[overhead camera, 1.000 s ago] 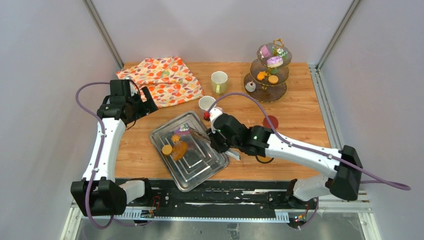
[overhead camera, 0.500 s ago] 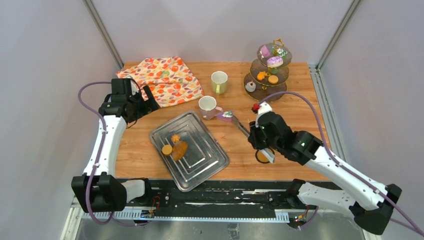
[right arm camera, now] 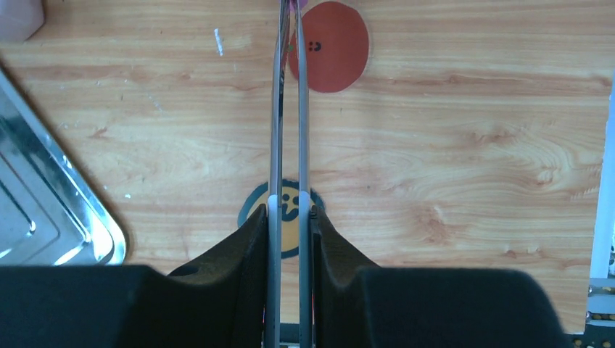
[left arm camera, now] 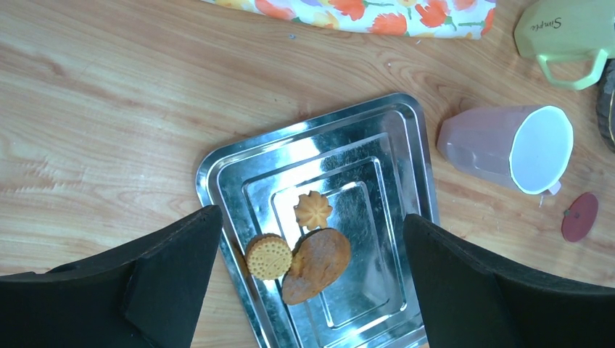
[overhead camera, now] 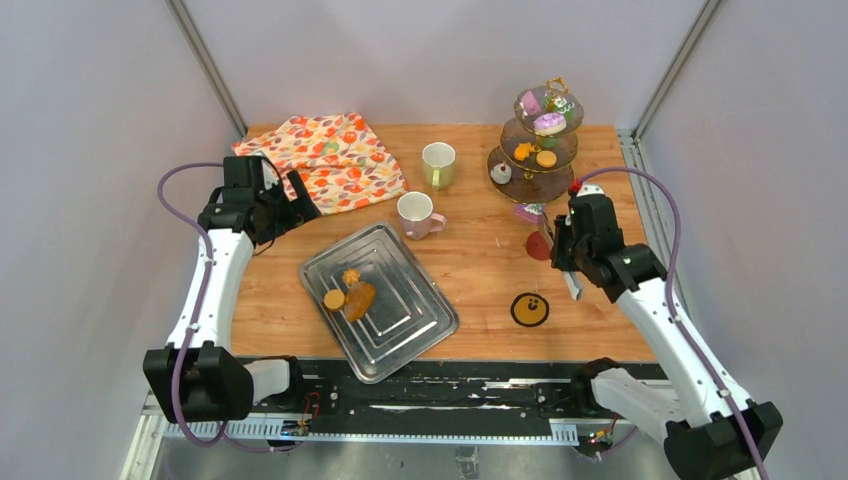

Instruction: Serve the afternoon tea

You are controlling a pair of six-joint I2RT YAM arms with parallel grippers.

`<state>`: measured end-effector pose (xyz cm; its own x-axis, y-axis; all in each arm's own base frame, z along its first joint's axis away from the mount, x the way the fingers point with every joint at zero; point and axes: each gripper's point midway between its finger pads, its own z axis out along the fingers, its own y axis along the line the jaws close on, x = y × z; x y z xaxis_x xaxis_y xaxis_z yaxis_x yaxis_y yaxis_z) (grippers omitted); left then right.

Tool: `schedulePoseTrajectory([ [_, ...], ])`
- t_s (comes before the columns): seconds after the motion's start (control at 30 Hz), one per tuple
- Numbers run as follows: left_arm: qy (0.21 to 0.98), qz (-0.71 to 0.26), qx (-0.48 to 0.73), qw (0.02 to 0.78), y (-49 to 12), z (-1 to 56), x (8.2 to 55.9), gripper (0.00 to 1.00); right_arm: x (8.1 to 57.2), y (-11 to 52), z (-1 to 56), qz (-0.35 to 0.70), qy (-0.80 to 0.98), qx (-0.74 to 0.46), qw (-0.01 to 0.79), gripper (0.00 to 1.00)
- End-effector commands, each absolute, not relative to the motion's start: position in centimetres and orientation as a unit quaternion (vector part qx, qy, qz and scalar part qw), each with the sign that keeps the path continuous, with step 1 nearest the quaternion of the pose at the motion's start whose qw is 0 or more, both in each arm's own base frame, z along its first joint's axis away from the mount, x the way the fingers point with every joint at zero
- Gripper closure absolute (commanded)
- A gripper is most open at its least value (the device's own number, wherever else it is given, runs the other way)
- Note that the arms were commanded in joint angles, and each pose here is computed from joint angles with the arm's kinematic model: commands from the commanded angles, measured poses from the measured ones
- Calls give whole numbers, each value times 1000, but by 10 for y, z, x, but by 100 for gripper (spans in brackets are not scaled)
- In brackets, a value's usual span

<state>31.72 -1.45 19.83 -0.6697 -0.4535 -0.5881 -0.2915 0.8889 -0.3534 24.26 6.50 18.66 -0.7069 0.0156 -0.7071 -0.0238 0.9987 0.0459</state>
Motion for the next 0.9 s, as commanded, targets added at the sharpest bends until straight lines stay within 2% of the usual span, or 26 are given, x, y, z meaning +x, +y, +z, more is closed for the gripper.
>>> schedulePoseTrajectory([
  [0.0,898,-120,-201,372,-13,212,326,0,277,64,200,33,904,2,426,99],
  [0.27,900,-117,-204,367,-12,207,326,0,325,53,198,33,892,37,449,99],
  [0.67,900,-110,-206,367,-10,207,325,0,378,58,157,51,897,38,437,99],
  [0.8,901,-109,-205,367,-10,207,324,0,378,61,153,56,901,36,430,76],
  [0.87,901,-107,-204,368,-9,208,323,0,375,60,157,56,899,38,433,71],
])
